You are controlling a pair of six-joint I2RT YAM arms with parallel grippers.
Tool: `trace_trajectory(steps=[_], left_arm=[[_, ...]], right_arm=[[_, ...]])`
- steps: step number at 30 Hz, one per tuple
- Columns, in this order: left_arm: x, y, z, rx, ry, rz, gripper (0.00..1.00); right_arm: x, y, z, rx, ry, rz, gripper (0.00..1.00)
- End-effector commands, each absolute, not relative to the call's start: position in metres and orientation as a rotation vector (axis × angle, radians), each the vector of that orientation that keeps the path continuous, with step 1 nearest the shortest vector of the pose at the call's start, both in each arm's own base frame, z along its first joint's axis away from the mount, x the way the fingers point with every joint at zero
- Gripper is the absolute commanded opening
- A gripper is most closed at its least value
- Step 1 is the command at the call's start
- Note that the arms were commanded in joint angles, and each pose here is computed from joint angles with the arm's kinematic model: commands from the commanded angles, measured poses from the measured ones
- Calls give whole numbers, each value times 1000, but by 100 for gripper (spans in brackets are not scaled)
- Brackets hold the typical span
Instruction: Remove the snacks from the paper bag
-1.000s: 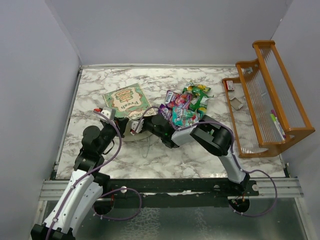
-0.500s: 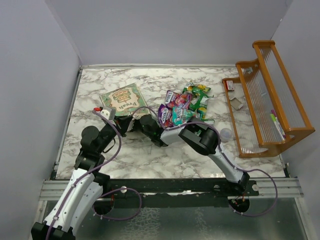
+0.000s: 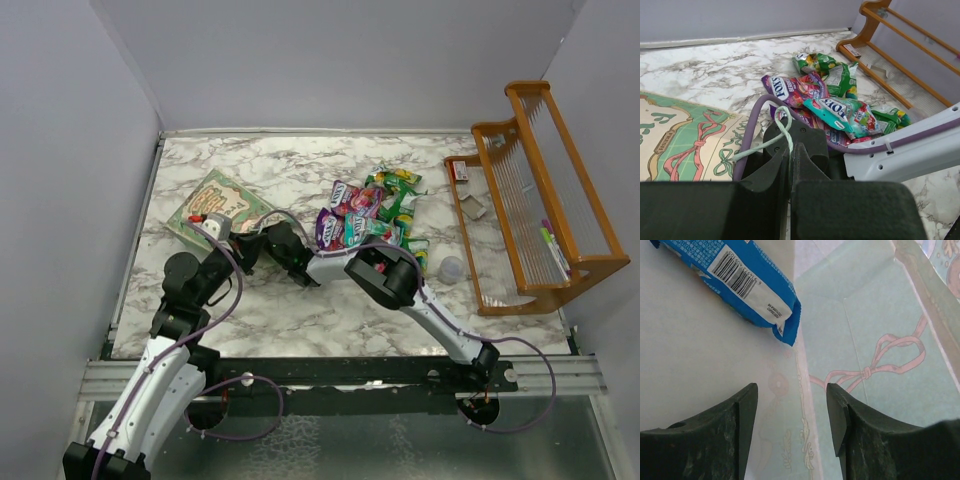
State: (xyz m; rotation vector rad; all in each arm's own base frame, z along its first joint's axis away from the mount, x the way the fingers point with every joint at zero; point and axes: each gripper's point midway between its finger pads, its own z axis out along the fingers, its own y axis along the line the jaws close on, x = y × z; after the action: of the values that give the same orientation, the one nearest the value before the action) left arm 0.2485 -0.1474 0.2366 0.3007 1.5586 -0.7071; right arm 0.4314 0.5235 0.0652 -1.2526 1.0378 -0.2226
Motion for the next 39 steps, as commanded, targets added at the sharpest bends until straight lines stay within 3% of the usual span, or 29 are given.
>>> trace_trajectory(steps=[1,13,22,32,39], left_arm=[[256,-136,240,179,1589,-674,0],[278,-114,255,-54,1575,-615,0],[279,-136,287,39,1542,-721,0],[274,-136,302,66,1504,-716,0],[272,-135,284,59,1541,-717,0]], right_arm=[[419,510,26,-1372,1161,-181,57],[312,466,64,-1426,1204,145,58],[281,459,87,-1334,1253,304,55],[226,432,123,-1034,1460,755,54],[224,409,136,-983,1458,726,56]])
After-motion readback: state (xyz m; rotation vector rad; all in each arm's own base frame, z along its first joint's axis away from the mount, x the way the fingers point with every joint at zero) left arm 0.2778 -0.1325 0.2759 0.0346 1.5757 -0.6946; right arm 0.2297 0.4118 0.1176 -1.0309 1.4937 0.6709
